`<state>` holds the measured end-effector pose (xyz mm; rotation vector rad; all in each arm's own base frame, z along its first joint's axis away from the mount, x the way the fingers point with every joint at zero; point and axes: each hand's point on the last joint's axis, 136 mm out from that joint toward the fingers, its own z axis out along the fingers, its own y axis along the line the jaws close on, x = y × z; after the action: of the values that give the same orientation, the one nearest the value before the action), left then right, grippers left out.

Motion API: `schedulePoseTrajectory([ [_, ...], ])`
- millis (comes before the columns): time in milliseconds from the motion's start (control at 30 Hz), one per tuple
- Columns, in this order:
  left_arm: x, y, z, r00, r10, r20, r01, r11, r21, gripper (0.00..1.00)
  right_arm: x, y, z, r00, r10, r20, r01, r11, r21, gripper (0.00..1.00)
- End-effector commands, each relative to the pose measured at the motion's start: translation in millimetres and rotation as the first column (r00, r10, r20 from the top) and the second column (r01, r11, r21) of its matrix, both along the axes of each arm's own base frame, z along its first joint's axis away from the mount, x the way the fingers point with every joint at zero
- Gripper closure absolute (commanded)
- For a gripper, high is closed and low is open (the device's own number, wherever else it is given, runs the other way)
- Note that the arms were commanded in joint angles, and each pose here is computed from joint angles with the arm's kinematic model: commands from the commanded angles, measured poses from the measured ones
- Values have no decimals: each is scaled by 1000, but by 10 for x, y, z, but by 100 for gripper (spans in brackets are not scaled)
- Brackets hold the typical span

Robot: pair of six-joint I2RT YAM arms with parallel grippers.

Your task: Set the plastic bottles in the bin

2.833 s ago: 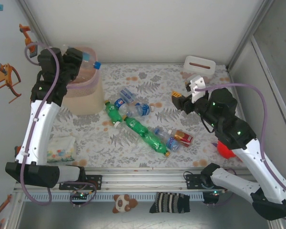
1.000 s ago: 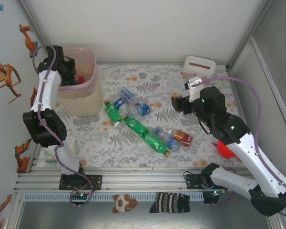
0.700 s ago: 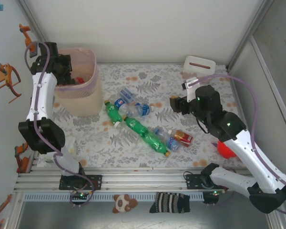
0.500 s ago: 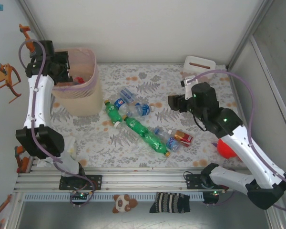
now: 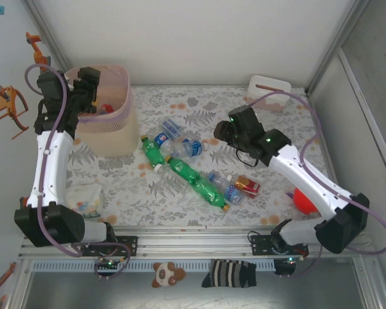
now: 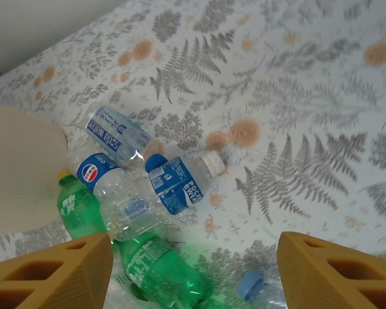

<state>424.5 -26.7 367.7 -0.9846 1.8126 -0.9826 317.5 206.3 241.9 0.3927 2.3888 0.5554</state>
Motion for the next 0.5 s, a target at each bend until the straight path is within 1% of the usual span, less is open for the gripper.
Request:
schedulePoseTrajectory([
  [0,-217,-183,413,970,-163,180,136,979,154,16,48,135,-165,980,-150,-129,171,971,165,34],
  [100,-392,-226,352,964,-201,172,165,965,203,17,111,316,-352,961,-174,-216,225,944,240,33],
  [267,-632,-225,198,968,-213,133,177,954,241,16,243,664,-628,923,-166,-348,294,888,355,30],
  [467,-834,-227,18,973,-213,91,185,952,243,14,365,923,-1007,860,-181,-478,397,825,403,22],
])
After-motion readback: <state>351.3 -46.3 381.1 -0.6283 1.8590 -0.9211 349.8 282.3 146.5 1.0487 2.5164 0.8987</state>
